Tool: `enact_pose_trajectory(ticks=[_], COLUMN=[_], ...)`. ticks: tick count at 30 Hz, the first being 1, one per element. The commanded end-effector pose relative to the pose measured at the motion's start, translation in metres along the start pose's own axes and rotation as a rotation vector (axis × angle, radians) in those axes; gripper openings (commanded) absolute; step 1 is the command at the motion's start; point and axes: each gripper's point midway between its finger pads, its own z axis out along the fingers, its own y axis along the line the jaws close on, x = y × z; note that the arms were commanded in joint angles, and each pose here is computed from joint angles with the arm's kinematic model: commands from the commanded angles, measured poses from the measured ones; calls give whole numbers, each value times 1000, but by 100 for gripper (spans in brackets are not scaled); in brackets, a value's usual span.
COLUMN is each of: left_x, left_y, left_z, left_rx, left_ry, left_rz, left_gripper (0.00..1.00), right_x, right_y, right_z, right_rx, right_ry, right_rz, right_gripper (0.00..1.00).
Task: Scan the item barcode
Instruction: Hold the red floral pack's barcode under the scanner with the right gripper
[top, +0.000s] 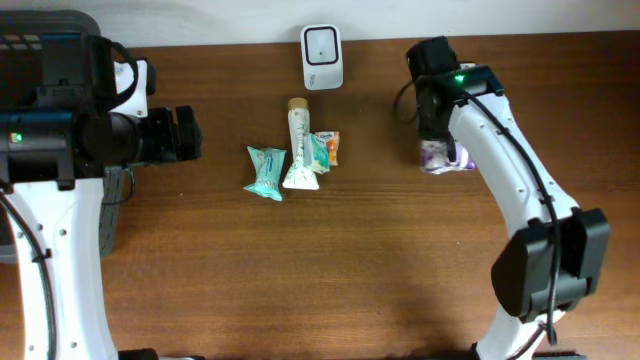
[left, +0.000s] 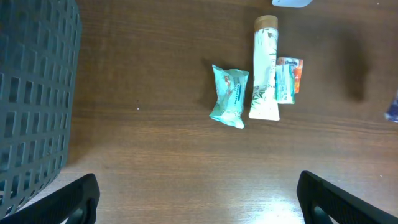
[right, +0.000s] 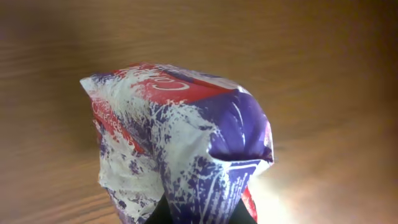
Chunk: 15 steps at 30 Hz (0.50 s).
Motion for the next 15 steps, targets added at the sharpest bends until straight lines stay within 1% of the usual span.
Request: enact_pose_trajectory(ticks=[1, 2, 3, 4, 6, 7, 8, 11, 13, 14, 15], left_x=[0, 0, 0, 0, 0, 0, 0, 0, 0, 0, 0], left_y=[-3, -3, -3, -3, -3, -3, -3, -3, -3, -3, -3], left_z=[-1, -1, -1, -1, -1, -1, -1, -1, -1, -1, -1], left_rx=[12, 12, 12, 12, 12, 12, 12, 12, 12, 12, 12], left_ry=[-5, -5, -5, -5, -5, -5, -5, -5, -5, -5, -5], left_rz=[15, 15, 15, 15, 15, 15, 15, 15, 15, 15, 15], left_gripper=[99, 99, 99, 99, 99, 99, 99, 99, 99, 99, 99], right_x=[12, 17, 23, 30, 34, 35, 33, 9, -14, -26, -27], right_y=[-21, -15, -5, 13, 51, 70, 90, 136, 138, 121, 106], right_z=[35, 45, 55, 59, 53, 46, 35, -17, -45, -50, -44], right_rx=[211, 211, 183, 115, -42, -119, -192, -378, -412, -363, -337], right_ry=[34, 61, 92, 122, 138, 141, 133, 52, -34, -63, -43], right_rz=[-34, -52, -64, -72, -72, -81, -89, -105, -164, -170, -155], right_gripper=[4, 4, 12, 24, 67, 76, 81, 87, 91, 96, 99])
